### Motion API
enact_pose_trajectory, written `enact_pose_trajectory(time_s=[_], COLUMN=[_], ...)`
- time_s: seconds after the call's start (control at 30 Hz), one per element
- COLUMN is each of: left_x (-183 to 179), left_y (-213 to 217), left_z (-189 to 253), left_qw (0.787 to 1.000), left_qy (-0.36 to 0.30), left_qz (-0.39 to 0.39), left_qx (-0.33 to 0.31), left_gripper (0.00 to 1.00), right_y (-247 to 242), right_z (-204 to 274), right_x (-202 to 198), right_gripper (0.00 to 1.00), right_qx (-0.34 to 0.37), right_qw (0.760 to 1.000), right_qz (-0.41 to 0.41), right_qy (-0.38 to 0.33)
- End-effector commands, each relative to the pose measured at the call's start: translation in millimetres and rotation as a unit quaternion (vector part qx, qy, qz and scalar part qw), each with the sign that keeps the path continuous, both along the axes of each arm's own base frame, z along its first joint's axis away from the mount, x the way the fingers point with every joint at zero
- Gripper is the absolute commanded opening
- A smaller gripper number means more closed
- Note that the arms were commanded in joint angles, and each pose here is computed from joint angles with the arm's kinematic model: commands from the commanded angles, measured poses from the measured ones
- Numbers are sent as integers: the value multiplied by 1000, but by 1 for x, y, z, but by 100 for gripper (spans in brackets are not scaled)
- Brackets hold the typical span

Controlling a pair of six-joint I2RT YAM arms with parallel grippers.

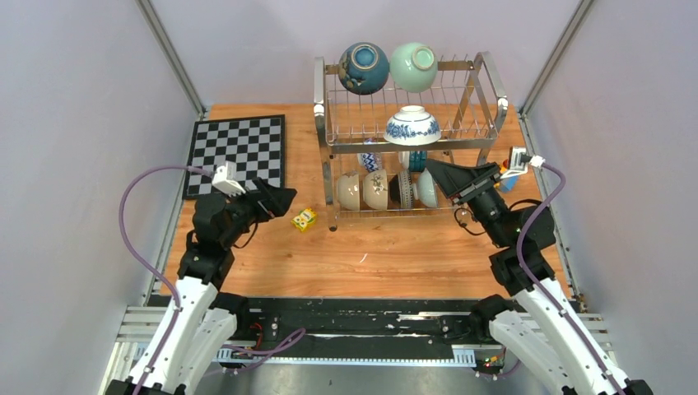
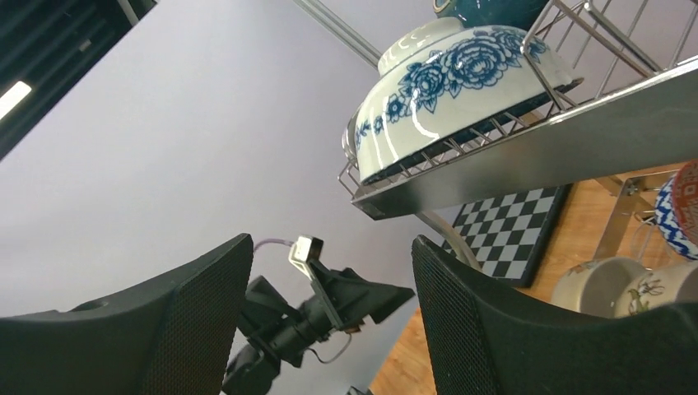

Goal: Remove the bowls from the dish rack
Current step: Pick up the bowl from the dish rack.

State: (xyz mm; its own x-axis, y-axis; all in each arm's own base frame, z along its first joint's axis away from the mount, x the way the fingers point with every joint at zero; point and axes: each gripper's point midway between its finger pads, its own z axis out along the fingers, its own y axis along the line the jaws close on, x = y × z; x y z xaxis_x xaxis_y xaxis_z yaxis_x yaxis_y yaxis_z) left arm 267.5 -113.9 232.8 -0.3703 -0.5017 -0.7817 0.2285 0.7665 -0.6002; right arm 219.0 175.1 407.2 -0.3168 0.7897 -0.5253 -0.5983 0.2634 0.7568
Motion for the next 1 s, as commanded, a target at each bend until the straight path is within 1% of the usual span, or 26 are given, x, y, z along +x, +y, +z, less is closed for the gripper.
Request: enact_pose_trajectory(time_s=[0.0,0.13,0.3,0.63,0.83,0.97], left_x=[-4,-4,-4,-5,-5,-4], left_y=[-8,-9,-9,-7,-7,-8], left_z=[-18,-21,-20,-15,-14,-15], left_qw=[999,998,998,998,998,997], left_qy=[25,31,37,38,35,34], left_qz=[-7,-5,-3,1,4,5], left_qx=[-40,-59,-58,-57,-61,-70], left_gripper=[100,100,100,100,100,100], right_y=[-4,-5,-6,3,4,6], right_z=[43,44,47,35,30,29], right_x=[-7,2,14,28,33,35], right_gripper=[75,74,70,69,69,64], right_qx=[60,69,80,85,105,121], right_qw=[998,998,997,995,994,992], right_qz=[4,-6,-20,-9,-5,2], right_qy=[-23,-7,7,43,38,31])
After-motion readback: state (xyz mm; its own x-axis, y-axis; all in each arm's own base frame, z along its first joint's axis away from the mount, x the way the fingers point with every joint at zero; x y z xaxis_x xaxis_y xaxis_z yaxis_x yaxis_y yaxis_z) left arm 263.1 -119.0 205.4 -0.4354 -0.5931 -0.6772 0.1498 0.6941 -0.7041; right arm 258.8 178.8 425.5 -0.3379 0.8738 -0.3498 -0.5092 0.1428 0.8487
